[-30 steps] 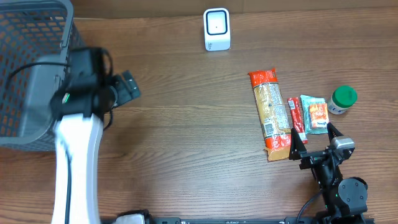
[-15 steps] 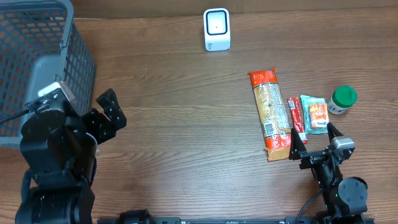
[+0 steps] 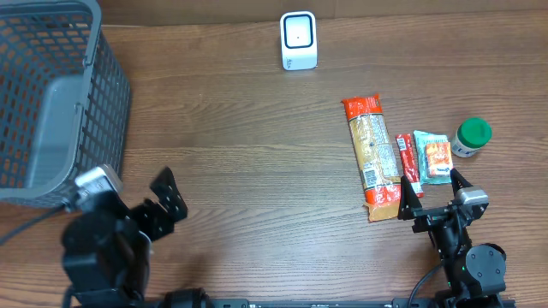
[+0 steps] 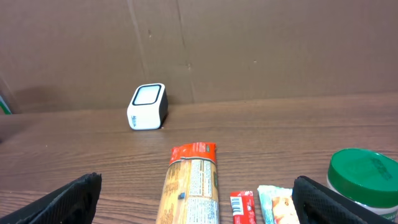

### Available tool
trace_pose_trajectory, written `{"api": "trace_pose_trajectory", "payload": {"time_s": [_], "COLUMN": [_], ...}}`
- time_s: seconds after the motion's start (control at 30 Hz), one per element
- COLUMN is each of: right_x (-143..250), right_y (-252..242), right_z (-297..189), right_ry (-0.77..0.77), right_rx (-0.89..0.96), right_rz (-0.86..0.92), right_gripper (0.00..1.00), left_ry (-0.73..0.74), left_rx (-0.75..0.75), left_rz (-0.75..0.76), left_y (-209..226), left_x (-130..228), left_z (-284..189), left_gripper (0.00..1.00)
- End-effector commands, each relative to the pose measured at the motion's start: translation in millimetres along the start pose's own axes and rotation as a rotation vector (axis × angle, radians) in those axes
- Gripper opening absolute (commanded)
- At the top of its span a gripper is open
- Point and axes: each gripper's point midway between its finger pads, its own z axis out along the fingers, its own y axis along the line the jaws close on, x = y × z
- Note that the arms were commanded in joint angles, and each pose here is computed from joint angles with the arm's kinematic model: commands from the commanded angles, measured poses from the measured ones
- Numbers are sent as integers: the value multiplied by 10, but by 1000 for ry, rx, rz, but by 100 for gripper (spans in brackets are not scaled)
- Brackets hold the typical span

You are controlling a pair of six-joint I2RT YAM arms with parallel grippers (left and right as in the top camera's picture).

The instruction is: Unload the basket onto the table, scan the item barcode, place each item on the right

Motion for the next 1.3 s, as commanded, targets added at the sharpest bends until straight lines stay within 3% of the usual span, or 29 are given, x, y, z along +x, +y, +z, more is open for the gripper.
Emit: {"api": "trace_pose_trajectory", "payload": {"time_s": [0.0, 0.1, 0.23, 0.63, 0.9, 1.07, 1.27], "right_x": [17, 17, 17, 17, 17, 17, 17], "right_y": [-4, -3, -4, -4, -3, -3, -4], "right_z": [1, 1, 1, 1, 1, 1, 1], "right_ry": [-4, -4, -4, -4, -4, -4, -4], "right_rx": [-1, -1, -1, -1, -1, -1, -1], "right_rz": [-6, -6, -6, -6, -6, -6, -6], "right_gripper": [100, 100, 100, 100, 100, 100, 100], "left_ry": [34, 45, -31, -595, -874, -964, -928], "left_rx": [-20, -24, 10, 373, 525, 567, 563], "left_rz": [17, -1, -82, -122, -140, -157, -174], "left_y": [135, 236, 256, -208, -368, -375, -349], "left_x": [350, 640, 738, -40, -414, -434, -255], "left_z": [86, 165, 265, -125, -473, -490, -196], "left_gripper": [100, 100, 100, 100, 100, 100, 100]}}
